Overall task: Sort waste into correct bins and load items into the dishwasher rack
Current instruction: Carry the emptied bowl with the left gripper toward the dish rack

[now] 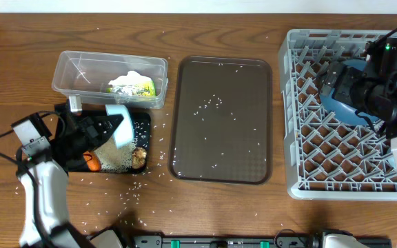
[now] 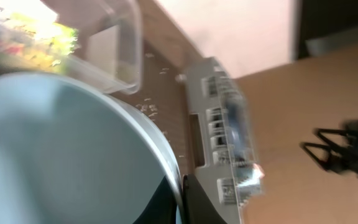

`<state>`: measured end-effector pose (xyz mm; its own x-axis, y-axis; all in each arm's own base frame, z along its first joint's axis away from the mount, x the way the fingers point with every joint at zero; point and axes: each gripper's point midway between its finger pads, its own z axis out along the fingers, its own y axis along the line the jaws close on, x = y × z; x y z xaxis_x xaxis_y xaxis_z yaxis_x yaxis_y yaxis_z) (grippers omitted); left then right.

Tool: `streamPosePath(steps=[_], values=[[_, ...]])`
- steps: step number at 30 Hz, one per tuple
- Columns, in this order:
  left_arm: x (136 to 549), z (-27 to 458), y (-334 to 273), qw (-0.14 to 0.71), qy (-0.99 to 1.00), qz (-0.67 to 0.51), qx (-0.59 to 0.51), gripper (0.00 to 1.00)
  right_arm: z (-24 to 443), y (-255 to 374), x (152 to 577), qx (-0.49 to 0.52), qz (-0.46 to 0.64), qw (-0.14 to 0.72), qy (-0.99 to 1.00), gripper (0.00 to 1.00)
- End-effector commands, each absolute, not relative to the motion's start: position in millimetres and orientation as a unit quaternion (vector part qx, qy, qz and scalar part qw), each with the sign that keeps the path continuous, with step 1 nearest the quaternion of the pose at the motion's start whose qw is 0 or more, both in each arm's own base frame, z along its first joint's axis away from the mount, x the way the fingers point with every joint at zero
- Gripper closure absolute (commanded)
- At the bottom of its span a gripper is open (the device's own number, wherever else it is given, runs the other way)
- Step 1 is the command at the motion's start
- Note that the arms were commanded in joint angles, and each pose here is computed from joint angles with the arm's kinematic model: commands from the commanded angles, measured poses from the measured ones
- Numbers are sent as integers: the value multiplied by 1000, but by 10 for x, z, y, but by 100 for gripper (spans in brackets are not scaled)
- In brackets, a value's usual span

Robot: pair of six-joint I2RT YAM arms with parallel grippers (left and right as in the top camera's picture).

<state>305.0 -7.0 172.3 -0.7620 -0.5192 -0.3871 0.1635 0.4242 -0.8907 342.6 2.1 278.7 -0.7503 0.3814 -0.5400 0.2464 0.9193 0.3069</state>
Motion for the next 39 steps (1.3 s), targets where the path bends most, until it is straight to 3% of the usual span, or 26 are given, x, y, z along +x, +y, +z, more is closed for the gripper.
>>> streamPosePath(steps=[1,9,20,27,39], values=[[2997,1918,-130,364,723,-586,-26,94,2846,-28,3405,171,108,319,926,7],[3029,1759,-154,331,723,-604,-52,94,2842,-28,3400,171,107,318,926,8],[3330,2292,-781,361,741,-564,53,94,2891,-174,3439,182,92,335,920,9],[3699,2763,-1407,426,701,-571,39,94,3036,-615,3361,244,73,361,897,10],[3987,3000,-2976,377,642,-665,61,94,3012,-865,3206,297,74,349,886,9]])
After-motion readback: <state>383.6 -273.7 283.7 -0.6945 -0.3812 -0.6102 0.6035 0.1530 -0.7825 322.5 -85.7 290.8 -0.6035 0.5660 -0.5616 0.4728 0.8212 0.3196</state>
